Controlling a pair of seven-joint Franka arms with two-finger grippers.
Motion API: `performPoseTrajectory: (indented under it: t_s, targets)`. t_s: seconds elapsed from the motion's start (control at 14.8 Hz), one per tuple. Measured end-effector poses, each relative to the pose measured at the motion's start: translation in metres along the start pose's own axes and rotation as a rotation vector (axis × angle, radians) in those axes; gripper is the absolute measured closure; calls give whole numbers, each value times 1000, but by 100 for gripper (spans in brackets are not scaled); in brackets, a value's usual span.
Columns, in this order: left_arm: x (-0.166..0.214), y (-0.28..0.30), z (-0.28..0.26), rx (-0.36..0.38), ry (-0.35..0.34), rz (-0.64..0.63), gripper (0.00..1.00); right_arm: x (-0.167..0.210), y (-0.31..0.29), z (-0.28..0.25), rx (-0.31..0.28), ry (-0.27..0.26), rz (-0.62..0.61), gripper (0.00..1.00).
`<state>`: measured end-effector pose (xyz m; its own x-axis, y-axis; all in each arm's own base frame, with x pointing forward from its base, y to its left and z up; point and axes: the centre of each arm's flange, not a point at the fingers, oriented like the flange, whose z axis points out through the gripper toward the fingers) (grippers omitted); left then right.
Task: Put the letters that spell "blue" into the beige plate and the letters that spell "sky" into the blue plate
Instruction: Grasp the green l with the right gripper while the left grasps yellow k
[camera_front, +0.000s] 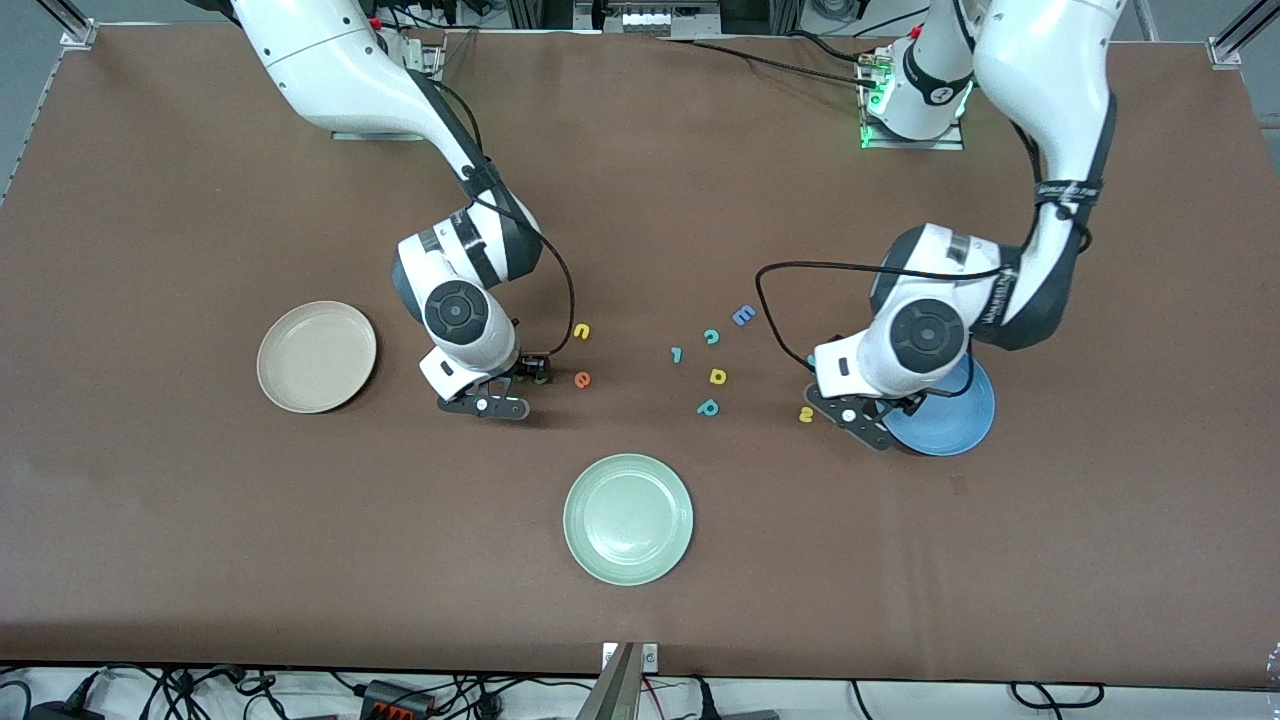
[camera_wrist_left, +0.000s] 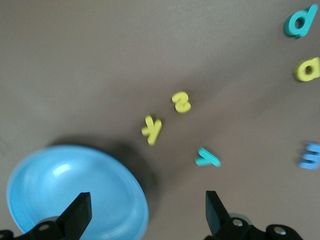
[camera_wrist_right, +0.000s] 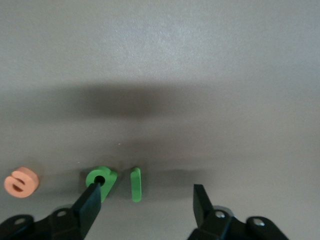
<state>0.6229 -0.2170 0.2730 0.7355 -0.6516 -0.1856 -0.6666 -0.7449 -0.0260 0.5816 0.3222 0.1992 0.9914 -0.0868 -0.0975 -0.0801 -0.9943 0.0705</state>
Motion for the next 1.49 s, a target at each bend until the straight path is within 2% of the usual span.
performPoseTrajectory:
  t_s: [0.2,0.34,0.41,0.47,0.54,0.61,0.88,1.49]
  targets:
    - [3,-2,29,13,15,148,0,0,0,8,-5,-7,0,22]
    - [4,-5,39,15,19,207,0,-1,0,12,-9,-13,-1,35]
    - [5,-6,42,20,29,245,0,-2,0,14,-12,-18,-1,49]
    - [6,-9,44,27,44,284,0,-3,1,16,-17,-25,-1,49]
    - [7,-12,48,36,61,324,0,-3,1,16,-21,-30,-1,55]
    - [6,-17,53,42,73,358,7,-4,1,17,-22,-32,-1,61]
    - [5,-22,77,43,80,418,44,-4,1,16,-20,-30,-2,61]
    - [11,-6,92,29,63,508,44,-6,-3,17,-21,-29,-9,63]
